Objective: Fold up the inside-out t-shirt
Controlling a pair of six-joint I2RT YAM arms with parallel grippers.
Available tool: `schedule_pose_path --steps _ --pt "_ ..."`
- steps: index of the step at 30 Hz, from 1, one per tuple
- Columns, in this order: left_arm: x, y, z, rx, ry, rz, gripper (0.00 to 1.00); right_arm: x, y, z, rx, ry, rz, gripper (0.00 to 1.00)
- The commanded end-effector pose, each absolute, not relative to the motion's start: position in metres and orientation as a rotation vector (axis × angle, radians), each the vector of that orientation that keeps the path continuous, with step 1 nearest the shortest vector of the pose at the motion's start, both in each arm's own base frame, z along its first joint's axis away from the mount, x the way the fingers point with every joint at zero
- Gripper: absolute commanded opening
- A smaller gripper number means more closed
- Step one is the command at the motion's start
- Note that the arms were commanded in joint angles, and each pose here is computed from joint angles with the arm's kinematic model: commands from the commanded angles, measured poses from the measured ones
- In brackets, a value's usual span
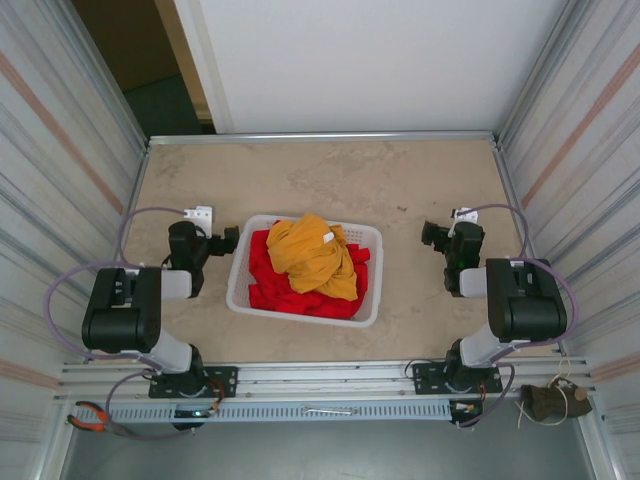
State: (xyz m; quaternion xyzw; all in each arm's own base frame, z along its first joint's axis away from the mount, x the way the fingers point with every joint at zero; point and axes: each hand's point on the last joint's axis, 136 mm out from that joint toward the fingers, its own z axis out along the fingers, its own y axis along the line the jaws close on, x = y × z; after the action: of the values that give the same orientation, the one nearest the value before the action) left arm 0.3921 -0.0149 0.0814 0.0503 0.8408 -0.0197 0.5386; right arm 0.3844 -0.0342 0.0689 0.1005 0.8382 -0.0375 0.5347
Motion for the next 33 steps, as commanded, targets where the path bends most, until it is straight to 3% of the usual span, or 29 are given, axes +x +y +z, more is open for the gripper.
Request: schedule_pose_path --steps 1,6,11,16,20,25,28,33 --pt "0.398 -0.014 0.102 0.124 1.930 -0.073 0.98 0.390 -0.033 0.084 0.229 1.948 -0.074 0.99" --pt "0.398 0.002 0.136 0.029 1.981 -0.033 0.99 0.392 -0.040 0.123 0.272 1.982 -0.141 0.99" --pt "0.385 0.026 0.190 -0.287 2.006 -0.031 0.99 0.382 -0.049 0.200 0.449 1.874 -0.093 0.99" --pt "0.328 -0.014 0.212 -0.477 2.149 -0.358 0.99 0.346 -0.071 0.246 0.999 1.817 0.079 0.99" --pt "0.243 -0.053 0.208 -0.493 2.289 -0.486 0.99 0.339 -0.031 0.272 0.854 1.917 0.388 0.99" --pt "0.149 -0.080 0.183 -0.555 2.333 -0.751 0.99 0.310 0.036 0.284 0.613 2.073 0.495 0.99" --pt "0.127 -0.095 0.166 -0.522 2.315 -0.936 0.99 0.297 0.067 0.276 0.533 2.132 0.497 0.99" --pt "0.128 -0.125 0.147 -0.428 2.370 -1.080 0.99 0.291 0.102 0.264 0.448 2.183 0.489 0.99"
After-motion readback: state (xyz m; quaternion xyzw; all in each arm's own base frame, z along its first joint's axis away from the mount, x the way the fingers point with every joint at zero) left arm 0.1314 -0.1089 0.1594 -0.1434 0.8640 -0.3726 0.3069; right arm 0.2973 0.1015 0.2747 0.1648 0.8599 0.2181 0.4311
